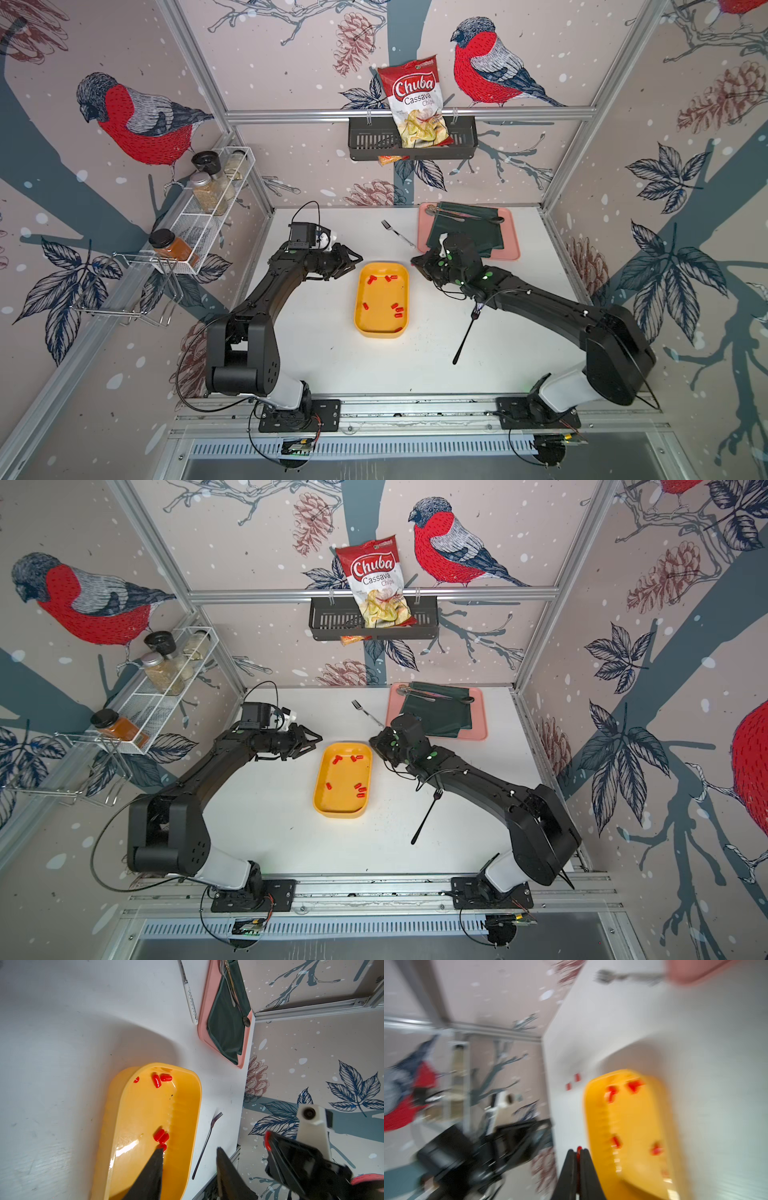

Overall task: Take the screw protection sleeves out of the storage box
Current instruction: Place the screw protection sleeve at the center of the board.

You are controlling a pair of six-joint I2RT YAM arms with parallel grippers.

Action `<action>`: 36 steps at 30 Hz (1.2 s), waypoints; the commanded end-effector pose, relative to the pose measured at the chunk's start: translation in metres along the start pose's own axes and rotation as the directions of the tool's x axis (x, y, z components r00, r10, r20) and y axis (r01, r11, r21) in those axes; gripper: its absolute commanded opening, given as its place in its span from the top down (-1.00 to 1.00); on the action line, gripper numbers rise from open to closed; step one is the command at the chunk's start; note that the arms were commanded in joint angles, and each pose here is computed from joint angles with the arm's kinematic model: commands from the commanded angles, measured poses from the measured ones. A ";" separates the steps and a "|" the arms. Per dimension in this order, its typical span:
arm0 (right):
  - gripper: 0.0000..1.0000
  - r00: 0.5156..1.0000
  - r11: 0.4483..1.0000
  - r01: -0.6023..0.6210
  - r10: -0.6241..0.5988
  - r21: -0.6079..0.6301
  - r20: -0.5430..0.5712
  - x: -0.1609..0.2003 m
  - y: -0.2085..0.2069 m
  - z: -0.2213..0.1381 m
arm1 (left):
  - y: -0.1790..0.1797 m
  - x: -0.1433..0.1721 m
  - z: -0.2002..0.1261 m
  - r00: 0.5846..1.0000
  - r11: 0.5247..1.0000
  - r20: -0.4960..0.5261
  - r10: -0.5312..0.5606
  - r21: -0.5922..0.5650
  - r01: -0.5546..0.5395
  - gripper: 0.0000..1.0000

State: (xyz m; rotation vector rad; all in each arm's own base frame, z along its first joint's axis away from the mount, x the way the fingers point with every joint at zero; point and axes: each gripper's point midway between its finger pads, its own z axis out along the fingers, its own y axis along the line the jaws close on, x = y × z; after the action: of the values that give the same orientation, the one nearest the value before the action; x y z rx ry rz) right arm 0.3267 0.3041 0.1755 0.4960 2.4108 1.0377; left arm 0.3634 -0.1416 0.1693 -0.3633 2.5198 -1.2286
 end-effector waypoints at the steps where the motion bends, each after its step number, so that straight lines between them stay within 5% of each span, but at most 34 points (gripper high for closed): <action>1: 0.84 0.980 0.887 0.198 -0.164 0.417 -0.116 0.001 -0.092 -0.020 | 0.005 0.007 0.003 1.000 0.999 -0.019 0.025 -0.025 -0.025 0.13; 6: 0.87 0.948 0.780 0.313 -0.220 0.542 -0.231 0.003 -0.125 0.007 | 0.009 0.006 0.007 0.999 0.999 -0.026 0.027 -0.037 -0.028 0.13; 13: 0.86 0.935 0.783 0.353 -0.279 0.512 -0.217 0.001 -0.125 0.049 | 0.016 0.008 0.009 0.999 0.998 -0.034 0.025 -0.057 -0.026 0.14; 22: 0.75 0.885 0.700 0.464 -0.395 0.543 -0.248 0.003 -0.127 0.083 | 0.022 0.011 0.010 0.999 0.997 -0.039 0.026 -0.076 -0.029 0.14; 31: 0.21 0.890 0.707 0.455 -0.369 0.541 -0.267 0.008 -0.132 0.087 | 0.024 0.013 0.011 0.999 0.996 -0.043 0.028 -0.080 -0.031 0.14; 36: 0.14 0.895 0.708 0.446 -0.365 0.547 -0.257 0.005 -0.128 0.079 | 0.023 0.013 0.010 0.999 0.996 -0.042 0.032 -0.081 -0.035 0.14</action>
State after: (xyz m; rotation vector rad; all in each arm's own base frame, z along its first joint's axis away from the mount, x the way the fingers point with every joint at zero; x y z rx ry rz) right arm 0.3493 0.2730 0.0233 0.0455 2.7682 0.1103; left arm 0.3557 -0.1389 0.1428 -0.3411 2.6009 -1.1398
